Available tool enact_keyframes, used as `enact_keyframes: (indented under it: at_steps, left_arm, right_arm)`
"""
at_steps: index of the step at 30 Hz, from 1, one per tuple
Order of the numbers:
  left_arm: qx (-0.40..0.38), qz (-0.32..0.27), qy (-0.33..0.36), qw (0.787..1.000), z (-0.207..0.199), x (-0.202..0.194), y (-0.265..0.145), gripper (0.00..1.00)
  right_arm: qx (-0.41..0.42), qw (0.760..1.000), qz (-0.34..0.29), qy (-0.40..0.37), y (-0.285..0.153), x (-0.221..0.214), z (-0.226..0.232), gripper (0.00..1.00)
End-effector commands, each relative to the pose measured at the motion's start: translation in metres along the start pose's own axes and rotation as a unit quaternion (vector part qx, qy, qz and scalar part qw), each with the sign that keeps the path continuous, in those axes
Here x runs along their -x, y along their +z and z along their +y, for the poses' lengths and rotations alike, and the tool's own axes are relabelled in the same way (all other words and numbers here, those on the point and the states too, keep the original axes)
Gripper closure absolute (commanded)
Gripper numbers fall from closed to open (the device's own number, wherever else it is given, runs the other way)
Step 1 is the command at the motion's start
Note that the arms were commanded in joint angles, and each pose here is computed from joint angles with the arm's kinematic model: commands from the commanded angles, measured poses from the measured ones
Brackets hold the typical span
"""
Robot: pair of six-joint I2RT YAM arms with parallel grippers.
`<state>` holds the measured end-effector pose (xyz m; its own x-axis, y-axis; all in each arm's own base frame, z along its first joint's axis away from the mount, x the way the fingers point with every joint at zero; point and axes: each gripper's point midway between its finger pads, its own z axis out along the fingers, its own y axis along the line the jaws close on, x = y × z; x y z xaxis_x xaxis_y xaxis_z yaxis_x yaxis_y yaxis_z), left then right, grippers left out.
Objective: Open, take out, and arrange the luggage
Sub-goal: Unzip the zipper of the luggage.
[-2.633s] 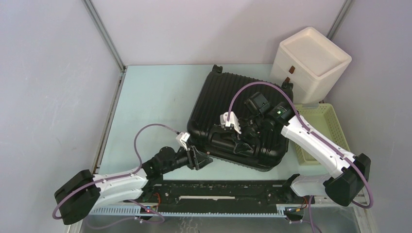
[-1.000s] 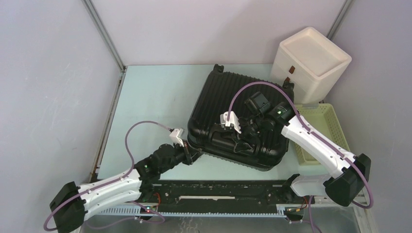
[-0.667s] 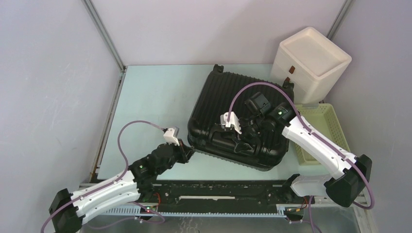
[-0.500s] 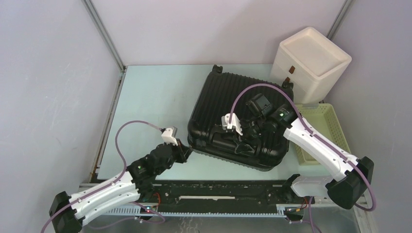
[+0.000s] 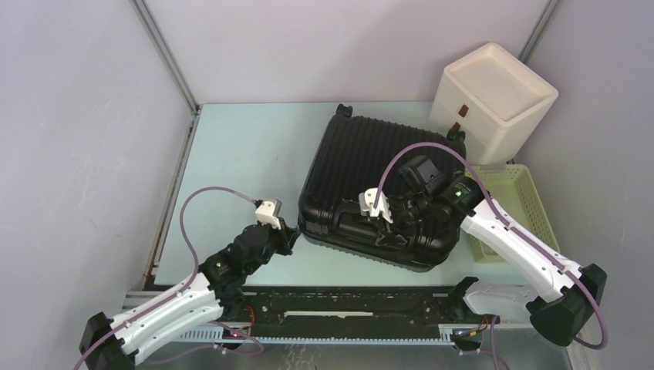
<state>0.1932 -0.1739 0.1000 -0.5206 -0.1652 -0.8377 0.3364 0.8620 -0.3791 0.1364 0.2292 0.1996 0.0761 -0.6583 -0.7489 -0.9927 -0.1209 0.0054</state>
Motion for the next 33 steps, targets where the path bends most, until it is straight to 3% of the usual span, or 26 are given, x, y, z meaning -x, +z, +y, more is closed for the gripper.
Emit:
enact_keyframes:
  at_steps: [1,8,14,18,22,33]
  left_arm:
    - [0.106,-0.106,0.044,0.988,0.04,0.054,-0.002,1.0]
    - [0.116,-0.143,0.021,0.983,0.05,0.058,-0.015,1.0]
    - [0.13,-0.161,-0.024,0.978,0.062,0.051,-0.026,1.0]
    - [0.127,-0.177,-0.048,0.975,0.064,0.054,-0.033,1.0]
    - [0.111,-0.175,-0.056,0.977,0.06,0.049,-0.029,1.0]
    - [0.073,-0.143,-0.036,0.986,0.04,0.045,-0.015,1.0]
  right_arm:
    - [0.106,0.994,0.032,-0.014,-0.014,-0.025,0.064,1.0]
    - [0.157,0.98,0.106,-0.069,-0.011,-0.045,0.087,1.0]
    - [0.192,0.962,0.134,-0.142,-0.013,-0.053,0.097,1.0]
    - [0.168,0.953,0.181,-0.175,-0.016,-0.065,0.083,1.0]
    - [0.093,0.943,0.246,-0.202,-0.033,-0.082,0.045,1.0]
    - [0.067,0.963,0.217,-0.148,-0.051,-0.093,0.033,1.0]
